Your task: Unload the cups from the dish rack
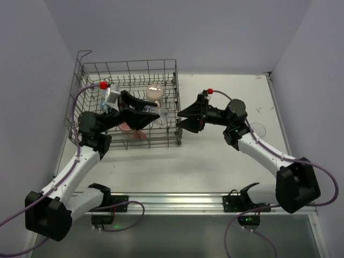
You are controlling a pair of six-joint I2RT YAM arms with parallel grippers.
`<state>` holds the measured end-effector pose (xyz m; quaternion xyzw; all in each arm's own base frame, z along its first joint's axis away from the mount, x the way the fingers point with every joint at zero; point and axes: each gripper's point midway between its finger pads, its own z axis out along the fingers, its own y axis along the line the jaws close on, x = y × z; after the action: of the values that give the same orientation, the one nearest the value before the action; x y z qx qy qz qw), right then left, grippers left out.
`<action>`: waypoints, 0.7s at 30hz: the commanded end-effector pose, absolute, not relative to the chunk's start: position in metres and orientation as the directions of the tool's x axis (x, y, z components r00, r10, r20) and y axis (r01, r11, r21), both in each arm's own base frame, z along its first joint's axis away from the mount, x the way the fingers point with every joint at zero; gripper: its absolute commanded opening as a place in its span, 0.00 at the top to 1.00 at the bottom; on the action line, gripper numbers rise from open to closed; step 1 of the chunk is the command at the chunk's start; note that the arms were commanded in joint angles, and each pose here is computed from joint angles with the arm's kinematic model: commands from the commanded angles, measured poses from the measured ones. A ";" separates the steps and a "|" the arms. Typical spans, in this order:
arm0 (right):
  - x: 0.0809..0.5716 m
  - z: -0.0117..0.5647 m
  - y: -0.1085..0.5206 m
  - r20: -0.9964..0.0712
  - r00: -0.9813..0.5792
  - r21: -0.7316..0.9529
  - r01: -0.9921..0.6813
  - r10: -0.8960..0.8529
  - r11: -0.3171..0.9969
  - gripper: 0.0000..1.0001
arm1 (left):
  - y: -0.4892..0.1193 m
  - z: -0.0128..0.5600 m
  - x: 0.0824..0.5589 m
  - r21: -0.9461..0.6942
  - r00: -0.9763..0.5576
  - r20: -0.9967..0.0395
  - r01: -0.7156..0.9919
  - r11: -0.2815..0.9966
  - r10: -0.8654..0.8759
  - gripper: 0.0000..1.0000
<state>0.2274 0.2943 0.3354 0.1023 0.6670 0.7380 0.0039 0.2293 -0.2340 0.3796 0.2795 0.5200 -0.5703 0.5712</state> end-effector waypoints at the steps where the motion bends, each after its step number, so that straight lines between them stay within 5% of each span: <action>1: 0.220 0.377 0.298 0.097 -0.989 0.976 0.074 0.107 -0.205 0.42 | -0.237 0.387 0.220 -0.226 -0.151 -0.917 0.960 0.168 -0.368 1.00; 13: 0.214 0.396 0.325 0.100 -0.994 0.966 0.090 0.031 -0.241 0.43 | -0.253 0.385 0.209 -0.226 -0.168 -0.917 0.966 0.126 -0.361 1.00; 21: 0.212 0.404 0.331 0.093 -0.996 0.956 0.088 0.006 -0.278 0.63 | -0.266 0.379 0.208 -0.243 -0.193 -0.915 0.964 0.103 -0.353 1.00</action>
<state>0.2138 0.3315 0.3745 0.0591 0.6309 0.7725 -0.0410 0.2098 -0.2614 0.3779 0.2998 0.5054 -0.5940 0.5494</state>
